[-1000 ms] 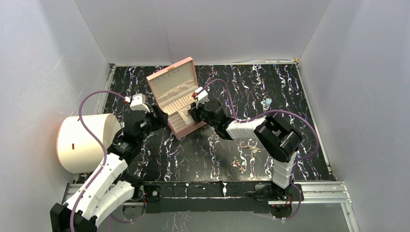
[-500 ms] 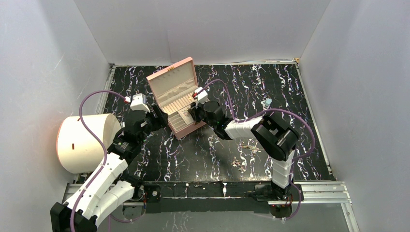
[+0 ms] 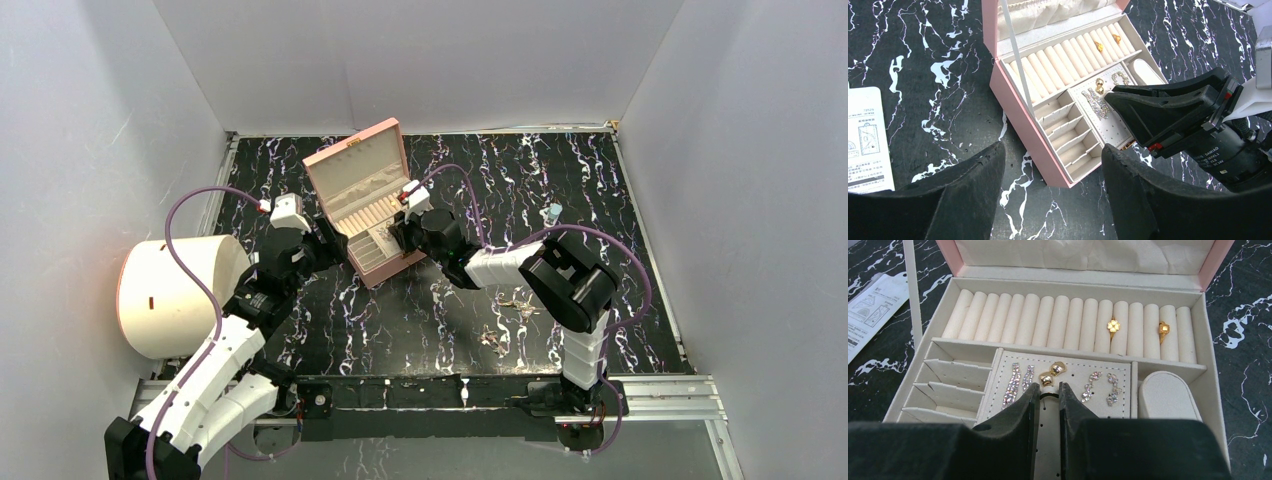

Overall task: Organize the mixed jewelry
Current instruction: Place the jewelry in the jewelry box.

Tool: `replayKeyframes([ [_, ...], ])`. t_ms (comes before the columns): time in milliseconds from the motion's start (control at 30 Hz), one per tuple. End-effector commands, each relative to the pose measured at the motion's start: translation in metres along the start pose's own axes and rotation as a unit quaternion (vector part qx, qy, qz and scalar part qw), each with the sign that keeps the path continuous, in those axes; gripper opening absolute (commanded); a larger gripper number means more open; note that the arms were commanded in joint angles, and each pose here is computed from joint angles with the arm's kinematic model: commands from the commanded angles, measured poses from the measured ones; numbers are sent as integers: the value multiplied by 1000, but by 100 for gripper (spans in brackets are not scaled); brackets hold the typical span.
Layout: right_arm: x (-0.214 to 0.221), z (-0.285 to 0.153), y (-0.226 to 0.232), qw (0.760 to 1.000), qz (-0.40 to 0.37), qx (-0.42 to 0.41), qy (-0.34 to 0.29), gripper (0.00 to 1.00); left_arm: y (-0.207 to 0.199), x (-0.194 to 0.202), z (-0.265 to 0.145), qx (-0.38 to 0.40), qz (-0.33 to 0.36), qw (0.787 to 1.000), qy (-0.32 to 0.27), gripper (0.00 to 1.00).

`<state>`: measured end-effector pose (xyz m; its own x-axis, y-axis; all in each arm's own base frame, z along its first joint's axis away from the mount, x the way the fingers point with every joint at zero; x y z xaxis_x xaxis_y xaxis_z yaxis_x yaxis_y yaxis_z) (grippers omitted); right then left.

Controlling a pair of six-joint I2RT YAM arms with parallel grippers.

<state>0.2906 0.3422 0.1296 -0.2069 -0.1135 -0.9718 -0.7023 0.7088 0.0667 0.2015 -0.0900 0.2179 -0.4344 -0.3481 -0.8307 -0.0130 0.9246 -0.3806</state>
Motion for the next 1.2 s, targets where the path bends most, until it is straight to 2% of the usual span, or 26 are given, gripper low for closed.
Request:
replayKeyframes([
  [0,-18,-1,2,1000,-3,2,-25,26,2,-3,-1,-8,1,1000,-13,68],
  [333,-14,-10,-6,999,0,43,-27,28,2,-3,-1,-11,0,1000,-13,68],
  [567,-12,-12,-4,999,2,30,-26,29,3,-3,-1,-14,1,1000,-12,68],
  [767,-19,-12,-1,999,6,18,-27,40,3,-3,0,-17,1,1000,-12,68],
  [1000,-37,-15,-1,998,50,22,-32,53,4,-3,0,-20,1,1000,-12,68],
  [1167,-50,-23,-2,996,68,25,-43,52,4,-4,-1,-19,1,1000,-13,68],
])
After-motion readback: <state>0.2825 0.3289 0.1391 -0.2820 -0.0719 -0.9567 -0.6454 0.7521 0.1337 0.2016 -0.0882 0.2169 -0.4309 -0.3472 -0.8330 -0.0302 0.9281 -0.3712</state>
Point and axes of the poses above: each gripper's point midway between its finger pads, its own z axis out along the fingers, its own y axis along the line the jaws close on, x = y × z, the point moved 9 cm from there along -z, back along the fingers, and after that the axes turned 2 degrees about -z, right-handed, at the moved point
